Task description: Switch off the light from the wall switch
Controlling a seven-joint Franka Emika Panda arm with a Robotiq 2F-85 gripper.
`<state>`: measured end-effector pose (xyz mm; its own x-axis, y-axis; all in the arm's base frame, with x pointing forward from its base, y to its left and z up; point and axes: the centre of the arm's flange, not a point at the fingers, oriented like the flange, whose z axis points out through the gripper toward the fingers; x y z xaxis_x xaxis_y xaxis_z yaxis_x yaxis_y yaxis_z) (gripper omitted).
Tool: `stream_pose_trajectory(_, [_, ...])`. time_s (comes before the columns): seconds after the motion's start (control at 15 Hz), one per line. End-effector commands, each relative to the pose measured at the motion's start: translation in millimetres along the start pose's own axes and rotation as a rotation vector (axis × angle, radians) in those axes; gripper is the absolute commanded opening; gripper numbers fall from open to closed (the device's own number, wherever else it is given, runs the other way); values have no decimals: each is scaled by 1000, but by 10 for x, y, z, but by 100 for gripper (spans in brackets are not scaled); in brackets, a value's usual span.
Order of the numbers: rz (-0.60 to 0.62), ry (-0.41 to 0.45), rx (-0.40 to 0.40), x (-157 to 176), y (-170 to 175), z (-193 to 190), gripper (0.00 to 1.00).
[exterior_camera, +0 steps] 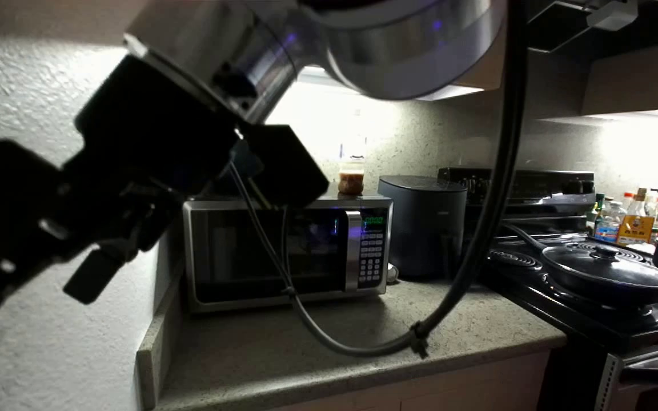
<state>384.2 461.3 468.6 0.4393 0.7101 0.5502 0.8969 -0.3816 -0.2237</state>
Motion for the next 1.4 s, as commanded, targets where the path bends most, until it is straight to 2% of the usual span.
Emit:
stream_pose_trajectory(0.0, [-35,128,-41,181,-533,-704,100])
stream_pose_trajectory(0.27, [-81,218,-80,366,-1078,-1312,100])
stream_pose_trajectory(0.33, [-82,188,-56,403,-836,-1042,100])
stream_pose_trajectory(0.47, [-94,227,-65,438,-1089,-1290,100])
stream_pose_trajectory(0.73, [-79,215,-94,363,-1069,-1384,100])
stream_pose_trajectory(0.93, [-47,208,-173,223,-1076,-1571,100])
stream_pose_trajectory(1.33, [90,255,-350,-155,-1105,-1960,100])
